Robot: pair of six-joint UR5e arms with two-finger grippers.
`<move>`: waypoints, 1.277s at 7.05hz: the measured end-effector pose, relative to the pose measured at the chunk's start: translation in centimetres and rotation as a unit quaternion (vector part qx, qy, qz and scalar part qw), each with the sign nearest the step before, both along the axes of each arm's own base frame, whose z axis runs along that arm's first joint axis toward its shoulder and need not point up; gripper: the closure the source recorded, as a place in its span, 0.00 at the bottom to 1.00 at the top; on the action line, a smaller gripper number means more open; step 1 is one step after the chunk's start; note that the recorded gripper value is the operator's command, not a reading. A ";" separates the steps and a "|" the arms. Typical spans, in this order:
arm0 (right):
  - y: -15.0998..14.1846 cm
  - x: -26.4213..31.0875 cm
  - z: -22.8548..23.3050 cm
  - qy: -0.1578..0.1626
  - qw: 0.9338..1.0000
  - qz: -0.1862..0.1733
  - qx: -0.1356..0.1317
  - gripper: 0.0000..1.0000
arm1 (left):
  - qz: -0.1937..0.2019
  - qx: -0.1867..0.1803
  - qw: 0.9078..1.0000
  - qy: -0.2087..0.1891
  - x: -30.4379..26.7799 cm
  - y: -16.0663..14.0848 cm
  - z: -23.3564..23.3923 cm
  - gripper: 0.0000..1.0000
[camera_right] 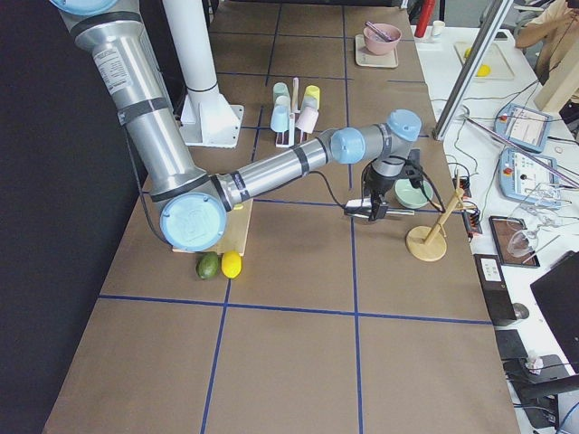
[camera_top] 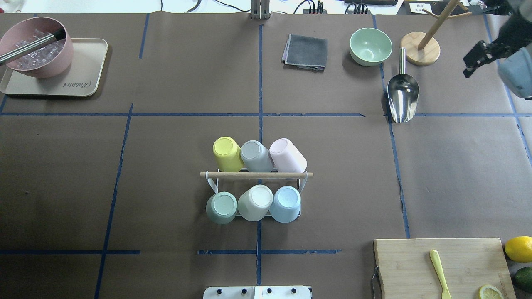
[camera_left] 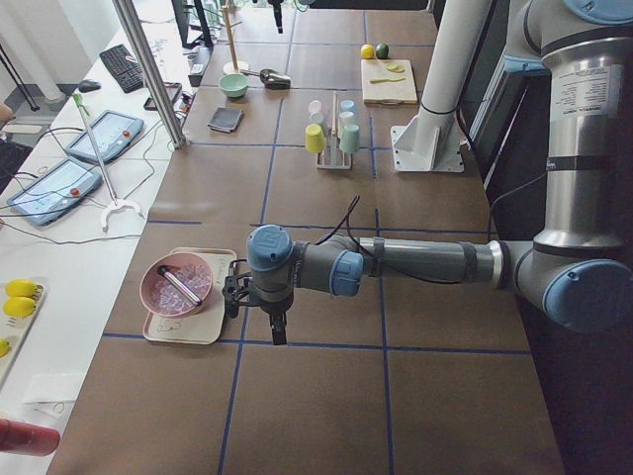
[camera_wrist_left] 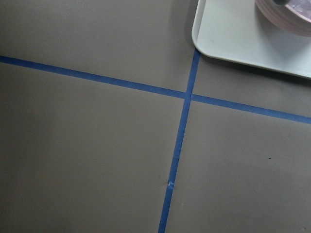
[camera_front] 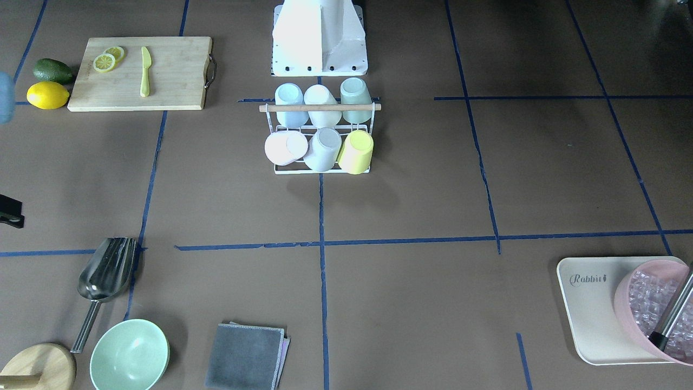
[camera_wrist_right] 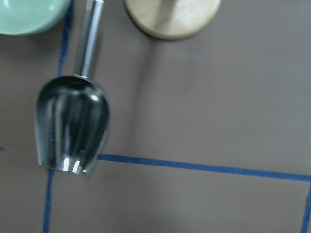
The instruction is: Place cup on cup holder
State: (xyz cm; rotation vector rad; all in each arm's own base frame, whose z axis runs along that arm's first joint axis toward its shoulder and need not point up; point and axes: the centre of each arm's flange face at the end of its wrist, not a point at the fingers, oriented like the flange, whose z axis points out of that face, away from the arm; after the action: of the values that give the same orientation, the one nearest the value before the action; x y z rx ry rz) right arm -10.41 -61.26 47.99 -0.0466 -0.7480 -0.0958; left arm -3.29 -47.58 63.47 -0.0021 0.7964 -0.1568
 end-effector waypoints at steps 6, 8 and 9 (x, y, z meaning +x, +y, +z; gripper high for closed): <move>13.4 16.3 15.4 -0.003 0.999 0.035 -0.030 0.00 | 0.094 0.065 0.993 0.026 0.1 0.7 0.0 0.00; 15.0 16.9 15.2 0.019 1.000 0.024 0.000 0.00 | 0.084 0.050 0.995 0.025 -1.5 2.0 1.1 0.00; 15.2 17.0 15.0 0.023 0.999 0.027 0.000 0.00 | 0.076 0.046 0.996 0.024 -2.9 3.4 2.3 0.00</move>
State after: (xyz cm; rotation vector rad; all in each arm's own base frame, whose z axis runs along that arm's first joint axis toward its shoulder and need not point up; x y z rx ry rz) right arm 6.58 -46.10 63.03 -0.0277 -0.7032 -0.0435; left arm -6.17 -44.15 65.75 0.0203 0.8478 0.0244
